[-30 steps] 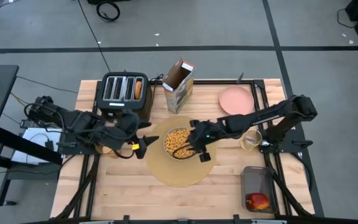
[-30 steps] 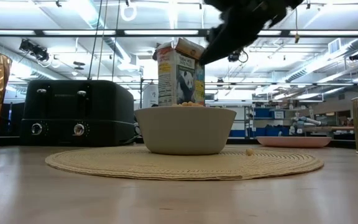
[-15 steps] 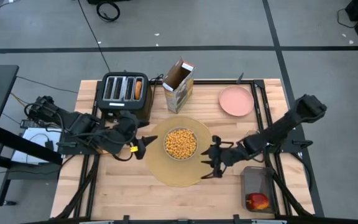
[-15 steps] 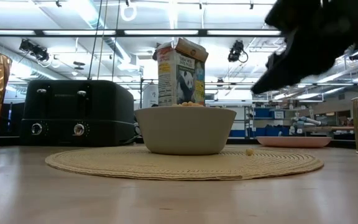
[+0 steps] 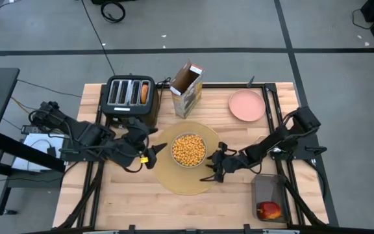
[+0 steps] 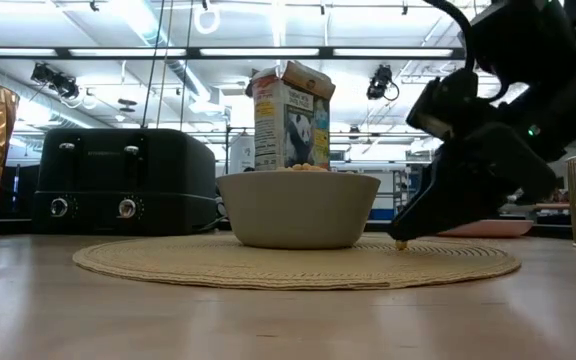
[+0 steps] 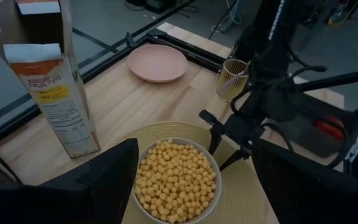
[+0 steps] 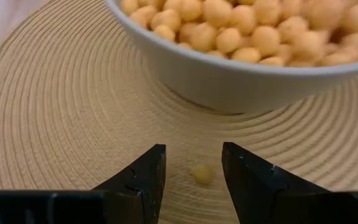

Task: Arrange a breakfast setting
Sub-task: Put the yellow cereal into the gray bowl

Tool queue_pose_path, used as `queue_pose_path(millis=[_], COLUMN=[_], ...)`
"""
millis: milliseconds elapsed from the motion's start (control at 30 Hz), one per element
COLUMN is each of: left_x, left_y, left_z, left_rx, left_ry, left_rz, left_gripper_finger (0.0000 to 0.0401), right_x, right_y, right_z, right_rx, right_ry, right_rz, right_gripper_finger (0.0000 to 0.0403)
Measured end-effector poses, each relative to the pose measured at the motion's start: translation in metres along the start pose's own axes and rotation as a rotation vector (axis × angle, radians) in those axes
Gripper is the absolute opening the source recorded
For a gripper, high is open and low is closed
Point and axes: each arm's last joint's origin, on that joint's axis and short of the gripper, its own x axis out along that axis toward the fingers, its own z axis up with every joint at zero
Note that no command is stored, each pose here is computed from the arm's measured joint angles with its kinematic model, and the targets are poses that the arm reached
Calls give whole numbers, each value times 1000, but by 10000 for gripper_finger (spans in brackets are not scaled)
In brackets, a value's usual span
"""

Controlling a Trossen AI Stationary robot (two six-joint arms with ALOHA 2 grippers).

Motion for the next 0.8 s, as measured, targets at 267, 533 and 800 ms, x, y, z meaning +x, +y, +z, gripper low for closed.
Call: queue_pose_path(millis=[267, 533, 800], left_x=[-3, -5, -5], left_y=[-3, -7, -7], left_z=[-3, -5, -6], left_rx=[-23, -40, -43], left_ry=[6, 10, 8], left_rz=[-17, -31, -30], left_gripper_finger=[318, 318, 318], right_x=[7, 6, 6], right_y=[1, 1, 1], right_z=[-8, -7, -7], right_rx=[35, 36, 30], right_ry=[26, 25, 28], right_rz=[16, 16, 20], right_gripper_finger=[155, 125, 87])
